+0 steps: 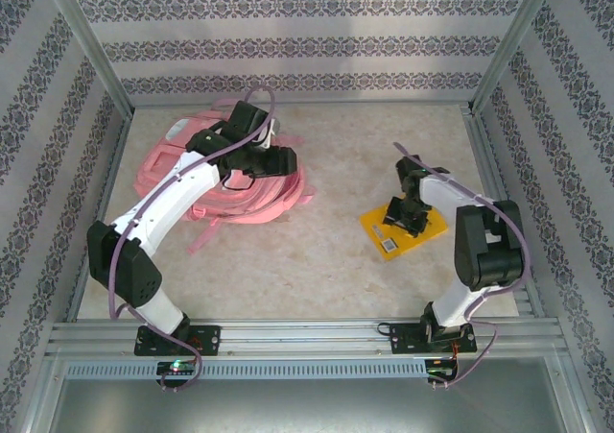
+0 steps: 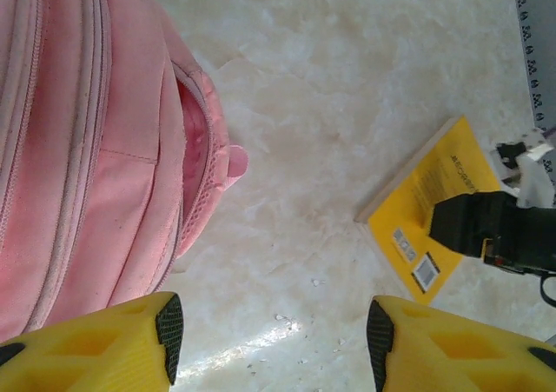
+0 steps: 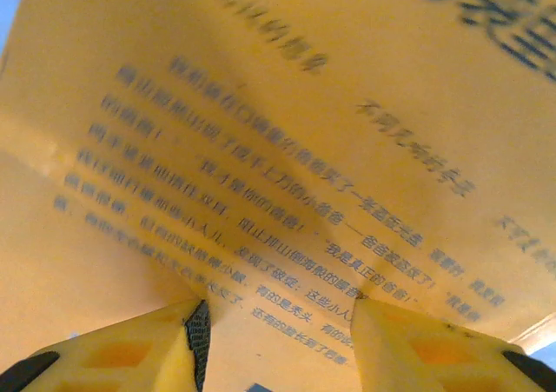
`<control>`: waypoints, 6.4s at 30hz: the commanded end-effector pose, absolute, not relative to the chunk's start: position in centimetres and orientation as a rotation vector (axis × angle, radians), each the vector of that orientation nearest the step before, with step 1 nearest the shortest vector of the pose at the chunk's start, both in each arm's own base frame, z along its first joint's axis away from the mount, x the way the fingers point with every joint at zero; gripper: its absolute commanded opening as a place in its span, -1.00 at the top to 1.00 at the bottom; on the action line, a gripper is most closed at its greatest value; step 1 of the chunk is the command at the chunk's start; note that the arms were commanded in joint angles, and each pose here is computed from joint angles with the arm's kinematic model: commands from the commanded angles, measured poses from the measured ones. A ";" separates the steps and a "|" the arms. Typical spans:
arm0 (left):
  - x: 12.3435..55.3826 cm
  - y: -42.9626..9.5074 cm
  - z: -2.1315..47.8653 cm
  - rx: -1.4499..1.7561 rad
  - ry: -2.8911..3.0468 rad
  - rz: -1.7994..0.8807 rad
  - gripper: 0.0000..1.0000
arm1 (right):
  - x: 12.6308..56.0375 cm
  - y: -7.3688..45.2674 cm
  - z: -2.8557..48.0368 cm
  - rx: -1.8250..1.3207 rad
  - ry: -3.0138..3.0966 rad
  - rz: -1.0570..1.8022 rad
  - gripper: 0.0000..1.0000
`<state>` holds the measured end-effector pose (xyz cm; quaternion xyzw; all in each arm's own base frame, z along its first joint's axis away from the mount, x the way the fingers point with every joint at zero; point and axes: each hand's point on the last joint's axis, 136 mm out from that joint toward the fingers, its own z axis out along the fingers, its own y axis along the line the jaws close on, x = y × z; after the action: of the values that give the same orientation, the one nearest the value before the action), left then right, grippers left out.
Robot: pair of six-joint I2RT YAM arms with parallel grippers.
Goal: Pack books, pencil case, and school supplies into a backpack
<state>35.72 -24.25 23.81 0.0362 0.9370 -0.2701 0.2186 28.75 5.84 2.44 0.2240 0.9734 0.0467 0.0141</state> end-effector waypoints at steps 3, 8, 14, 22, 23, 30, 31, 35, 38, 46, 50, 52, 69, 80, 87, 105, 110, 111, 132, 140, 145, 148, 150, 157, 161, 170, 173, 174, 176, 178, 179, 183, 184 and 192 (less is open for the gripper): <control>34.6 -24.5 22.5 0.155 2.652 -0.698 -0.17 | 25.6 11.6 0.8 0.383 3.213 0.233 0.09; 34.4 -26.4 21.3 0.206 2.691 -0.734 -0.08 | 21.9 14.4 0.4 0.085 3.283 0.211 0.13; 34.3 -29.7 19.6 0.297 2.725 -0.773 -0.09 | 17.0 16.6 0.1 -0.150 3.356 0.306 0.17; 32.8 -35.8 14.0 0.506 2.855 -0.866 -0.03 | 18.8 13.6 5.1 0.177 3.136 0.389 0.07; 32.6 -36.5 13.5 0.533 2.862 -0.868 -0.03 | 19.3 13.2 5.7 0.263 3.092 0.442 0.04; 31.8 -38.2 9.6 0.547 2.918 -0.823 -0.16 | 19.6 10.0 5.3 0.786 2.940 0.576 -0.14; 31.9 -38.1 9.2 0.544 2.923 -0.812 -0.17 | 19.4 9.6 5.0 0.813 2.943 0.542 -0.17; 31.8 -37.9 7.7 0.553 2.935 -0.779 -0.18 | 19.1 8.8 3.7 0.924 2.935 0.508 -0.25; 31.2 -37.7 6.3 0.566 2.965 -0.784 -0.18 | 19.9 9.3 3.1 0.953 2.912 0.580 -0.25; 28.8 -37.8 3.9 0.555 3.029 -0.903 -0.12 | 23.4 11.3 2.5 0.919 2.886 0.748 -0.20; 27.8 -37.8 3.5 0.556 3.048 -0.965 -0.11 | 25.2 12.1 2.8 0.880 2.891 0.783 -0.17; 27.2 -37.8 3.4 0.553 3.057 -0.999 -0.10 | 26.2 12.5 3.4 0.860 2.871 0.818 -0.16; 25.4 -37.2 4.7 0.553 3.046 -1.106 -0.03 | 28.8 12.4 4.4 0.741 2.884 0.782 -0.14; 26.6 -36.7 4.2 0.434 3.036 -1.091 -0.01 | 26.7 14.0 1.9 0.682 2.900 1.002 -0.15; 27.0 -37.1 3.6 0.413 3.041 -1.097 0.12 | 26.7 15.8 3.2 0.548 2.876 1.120 -0.05; 26.4 -35.9 3.6 0.469 3.058 -1.019 0.57 | 24.5 18.7 9.3 0.325 2.661 1.320 0.13; 26.3 -35.7 3.6 0.477 3.058 -1.012 0.58 | 24.6 19.2 9.6 0.335 2.623 1.393 0.15; 26.2 -35.7 3.6 0.479 3.057 -1.012 0.58 | 24.7 19.2 9.4 0.345 2.625 1.394 0.15; 28.8 -33.8 12.1 0.185 2.841 -1.286 -0.04 | 26.9 17.3 12.6 0.324 2.621 1.130 1.00; 31.7 -30.4 20.3 0.021 2.610 -1.474 -0.39 | 26.7 20.5 22.3 0.070 2.337 1.359 1.00; 31.1 -30.1 22.4 0.141 2.563 -1.532 -0.45 | 25.8 23.2 28.9 -0.149 2.180 1.558 1.00; 30.8 -30.1 23.6 0.197 2.510 -1.575 -0.47 | 25.4 24.0 31.2 -0.205 2.130 1.643 1.00; 30.7 -30.0 24.9 0.221 2.458 -1.603 -0.48 | 25.2 24.3 32.5 -0.220 2.094 1.690 1.00; 30.1 -30.2 29.4 0.247 2.219 -1.869 -0.53 | 24.5 24.4 34.9 -0.257 2.047 1.756 1.00; 29.7 -30.1 31.1 0.246 2.107 -1.971 -0.55 | 24.4 23.6 35.6 -0.229 2.025 1.754 1.00; 28.1 -29.6 34.1 0.280 1.993 -2.053 -0.38 | 23.1 23.4 35.9 -0.233 2.031 1.812 1.00; 27.5 -29.4 34.7 0.287 1.965 -2.079 -0.21 | 23.0 23.2 35.5 -0.222 2.042 1.817 1.00; 27.3 -29.3 34.7 0.294 1.962 -2.084 -0.05 | 23.0 23.1 35.3 -0.221 2.047 1.816 1.00; 26.9 -29.2 34.7 0.304 1.964 -2.088 0.23 | 22.9 23.1 35.0 -0.227 2.059 1.810 1.00; 26.6 -29.1 34.5 0.309 1.966 -2.090 0.40 | 23.0 22.9 34.5 -0.222 2.072 1.798 1.00; 26.5 -29.1 34.5 0.307 1.968 -2.089 0.45 | 23.0 22.9 34.4 -0.219 2.074 1.795 1.00; 26.2 -28.9 34.3 0.317 1.972 -2.087 0.70 | 23.2 22.8 33.6 -0.205 2.093 1.793 1.00; 26.1 -28.9 34.3 0.318 1.974 -2.086 0.74 | 23.3 22.8 33.4 -0.205 2.101 1.792 1.00; 26.2 -29.0 34.1 0.308 1.984 -2.083 0.10 | 23.2 23.2 33.2 -0.234 2.113 1.803 1.00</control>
<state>27.04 -29.48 32.56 0.0735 0.6954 -0.7076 0.1018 23.45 23.07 32.15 -0.0508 0.7580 0.6302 0.1603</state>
